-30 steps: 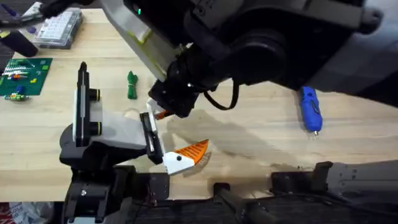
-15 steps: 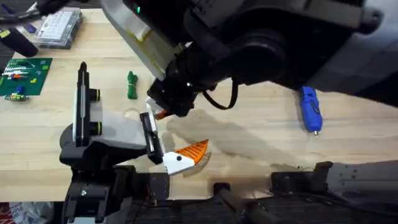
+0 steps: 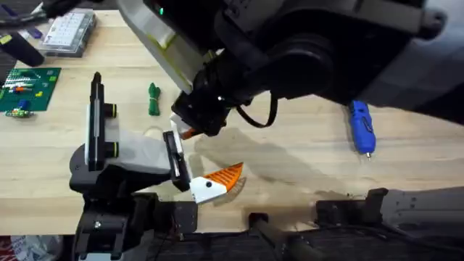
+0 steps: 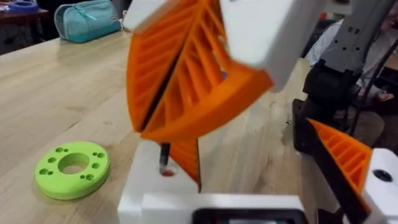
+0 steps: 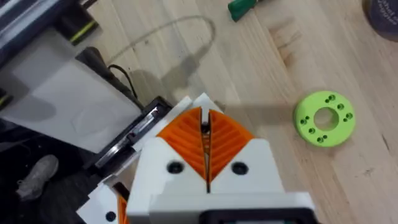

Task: Pick up the gripper from the table and insert it into the empty holder that is missing its gripper. Then pick up a screw, insert it into the mounting hole, and use the screwdriver to tighten it. Finally, clean up the table by picking up the vegetable and placing it into the bucket.

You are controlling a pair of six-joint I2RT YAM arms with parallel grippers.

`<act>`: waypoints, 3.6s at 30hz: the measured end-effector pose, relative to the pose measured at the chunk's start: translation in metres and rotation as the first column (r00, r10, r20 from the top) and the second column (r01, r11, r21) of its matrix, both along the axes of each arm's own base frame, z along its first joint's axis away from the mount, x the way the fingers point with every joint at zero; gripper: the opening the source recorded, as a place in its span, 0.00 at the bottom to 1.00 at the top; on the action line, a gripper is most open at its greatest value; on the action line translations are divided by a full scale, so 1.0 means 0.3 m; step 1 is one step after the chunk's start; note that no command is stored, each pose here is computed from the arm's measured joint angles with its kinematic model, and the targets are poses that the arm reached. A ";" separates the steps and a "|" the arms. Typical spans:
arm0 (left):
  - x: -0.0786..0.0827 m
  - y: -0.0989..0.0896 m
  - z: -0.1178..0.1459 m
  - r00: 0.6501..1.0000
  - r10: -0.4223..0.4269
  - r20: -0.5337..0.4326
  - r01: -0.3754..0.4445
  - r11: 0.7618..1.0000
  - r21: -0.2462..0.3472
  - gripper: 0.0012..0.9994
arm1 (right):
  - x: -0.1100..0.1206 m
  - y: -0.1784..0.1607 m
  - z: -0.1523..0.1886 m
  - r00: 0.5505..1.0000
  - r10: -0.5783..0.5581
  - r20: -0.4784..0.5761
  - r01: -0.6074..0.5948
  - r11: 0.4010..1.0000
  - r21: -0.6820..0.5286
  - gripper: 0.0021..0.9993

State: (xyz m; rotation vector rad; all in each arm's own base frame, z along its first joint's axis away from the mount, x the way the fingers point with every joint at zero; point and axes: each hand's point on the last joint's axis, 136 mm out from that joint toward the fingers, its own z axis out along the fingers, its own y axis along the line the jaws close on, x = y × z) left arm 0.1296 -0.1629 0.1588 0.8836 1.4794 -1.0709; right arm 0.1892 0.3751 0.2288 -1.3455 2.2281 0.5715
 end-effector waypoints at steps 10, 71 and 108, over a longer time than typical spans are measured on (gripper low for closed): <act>0.000 0.000 0.000 1.000 0.000 0.000 0.000 1.000 0.000 0.99 | -0.003 -0.005 -0.004 1.000 0.000 -0.004 0.000 1.000 -0.007 0.01; -0.001 0.000 0.000 1.000 -0.002 -0.011 0.002 1.000 -0.004 0.99 | 0.005 0.009 -0.036 1.000 0.000 -0.013 0.000 1.000 -0.023 0.01; -0.001 0.000 0.000 1.000 -0.002 -0.011 0.002 1.000 -0.004 0.99 | 0.006 0.011 -0.043 1.000 -0.001 -0.016 0.000 1.000 -0.027 0.01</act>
